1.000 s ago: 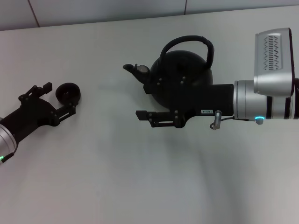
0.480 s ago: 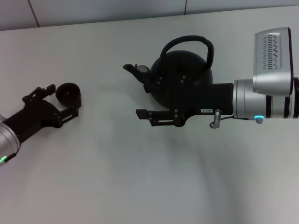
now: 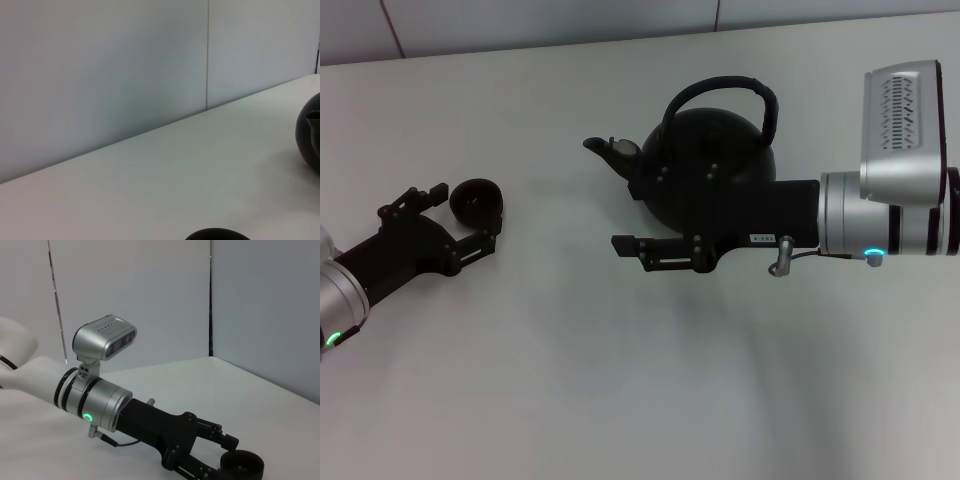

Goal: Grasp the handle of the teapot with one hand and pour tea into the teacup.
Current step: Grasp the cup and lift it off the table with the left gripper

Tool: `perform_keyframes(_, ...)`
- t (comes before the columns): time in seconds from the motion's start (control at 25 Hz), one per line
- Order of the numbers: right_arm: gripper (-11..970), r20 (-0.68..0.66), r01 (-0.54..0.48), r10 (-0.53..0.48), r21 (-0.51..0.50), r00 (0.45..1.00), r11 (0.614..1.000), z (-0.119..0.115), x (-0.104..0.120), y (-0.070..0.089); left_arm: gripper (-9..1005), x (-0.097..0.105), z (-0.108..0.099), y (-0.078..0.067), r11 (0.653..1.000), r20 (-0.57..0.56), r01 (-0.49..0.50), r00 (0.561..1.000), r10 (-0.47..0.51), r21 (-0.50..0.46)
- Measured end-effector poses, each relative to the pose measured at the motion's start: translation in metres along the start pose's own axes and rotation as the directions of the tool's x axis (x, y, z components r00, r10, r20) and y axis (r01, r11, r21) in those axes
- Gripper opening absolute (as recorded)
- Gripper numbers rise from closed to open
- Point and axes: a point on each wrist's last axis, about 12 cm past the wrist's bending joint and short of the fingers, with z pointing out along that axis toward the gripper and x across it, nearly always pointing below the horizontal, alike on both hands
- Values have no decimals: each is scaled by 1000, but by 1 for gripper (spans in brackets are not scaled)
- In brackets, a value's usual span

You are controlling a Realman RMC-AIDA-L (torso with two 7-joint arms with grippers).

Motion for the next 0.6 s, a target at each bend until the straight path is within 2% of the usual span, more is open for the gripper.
perform_keyframes(0.6,647,3,2,-2,1,1000,1000,1,-2,-1,811,-3,3,0,1000,2,-8,1000,8,6)
